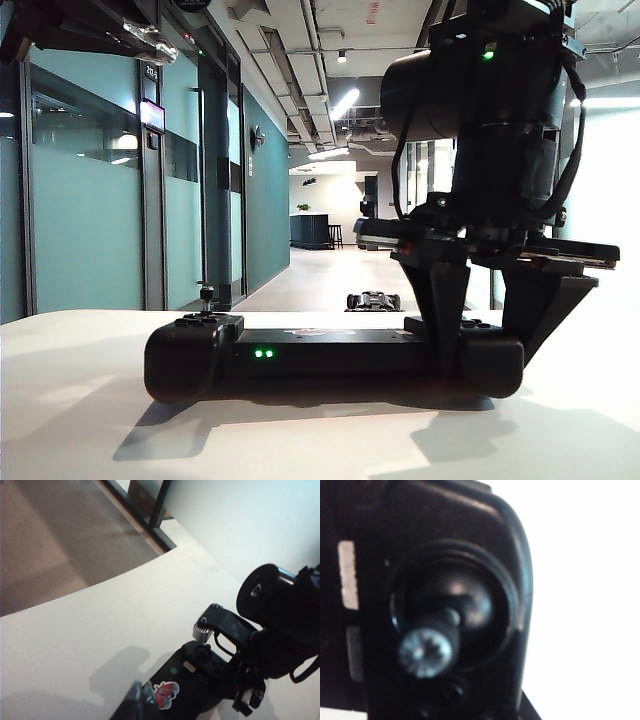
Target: Push the left joystick on the remote control sitting on the white table forward to make the robot dog walk in a straight line until it approaches the door.
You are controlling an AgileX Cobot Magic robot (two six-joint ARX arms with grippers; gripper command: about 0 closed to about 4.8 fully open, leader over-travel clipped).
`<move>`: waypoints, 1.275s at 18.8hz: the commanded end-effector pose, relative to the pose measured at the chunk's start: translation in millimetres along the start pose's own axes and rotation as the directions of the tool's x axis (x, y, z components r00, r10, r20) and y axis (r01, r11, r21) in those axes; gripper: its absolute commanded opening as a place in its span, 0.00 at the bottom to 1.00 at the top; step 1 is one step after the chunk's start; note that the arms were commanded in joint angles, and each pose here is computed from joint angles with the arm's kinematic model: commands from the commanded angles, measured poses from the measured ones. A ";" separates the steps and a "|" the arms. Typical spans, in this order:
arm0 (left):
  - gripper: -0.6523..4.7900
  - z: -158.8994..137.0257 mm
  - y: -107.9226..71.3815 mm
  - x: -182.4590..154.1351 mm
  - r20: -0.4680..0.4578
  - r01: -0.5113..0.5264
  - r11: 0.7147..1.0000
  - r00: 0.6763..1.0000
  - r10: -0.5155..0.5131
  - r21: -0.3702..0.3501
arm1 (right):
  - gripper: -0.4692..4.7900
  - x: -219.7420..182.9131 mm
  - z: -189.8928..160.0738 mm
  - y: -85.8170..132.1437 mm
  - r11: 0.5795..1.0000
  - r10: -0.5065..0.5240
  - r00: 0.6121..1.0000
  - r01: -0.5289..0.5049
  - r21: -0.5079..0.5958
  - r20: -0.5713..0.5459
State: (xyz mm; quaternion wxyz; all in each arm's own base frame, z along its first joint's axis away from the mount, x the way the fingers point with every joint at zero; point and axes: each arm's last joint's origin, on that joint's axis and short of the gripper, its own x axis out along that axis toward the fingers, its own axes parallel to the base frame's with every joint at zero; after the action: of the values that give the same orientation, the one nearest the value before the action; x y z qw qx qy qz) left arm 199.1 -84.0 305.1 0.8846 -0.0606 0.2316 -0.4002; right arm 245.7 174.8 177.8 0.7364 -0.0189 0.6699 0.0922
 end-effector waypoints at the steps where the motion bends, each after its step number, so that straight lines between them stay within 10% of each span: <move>1: 0.11 -6.2 7.0 14.7 -0.062 0.079 0.997 0.995 -0.078 0.010 | 0.48 -1.3 -0.8 0.4 0.999 0.012 1.000 -0.012 0.030 -0.008; 10: 0.11 -44.9 42.4 72.7 -0.287 0.196 0.980 0.941 -0.179 0.032 | 0.47 -1.2 -0.7 -1.8 0.992 -0.049 0.999 0.047 0.117 0.012; 24: 0.11 -78.0 54.5 104.0 -0.345 0.313 0.950 0.891 -0.295 -0.003 | 0.46 -1.2 -0.7 -1.7 0.992 -0.045 0.999 0.044 0.117 0.011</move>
State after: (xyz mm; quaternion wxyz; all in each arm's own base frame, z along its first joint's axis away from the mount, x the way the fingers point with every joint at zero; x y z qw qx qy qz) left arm 259.8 -115.6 181.8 0.7609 -0.0039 0.3658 -0.5359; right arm 245.4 172.9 177.7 0.7436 0.0035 0.6677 0.0349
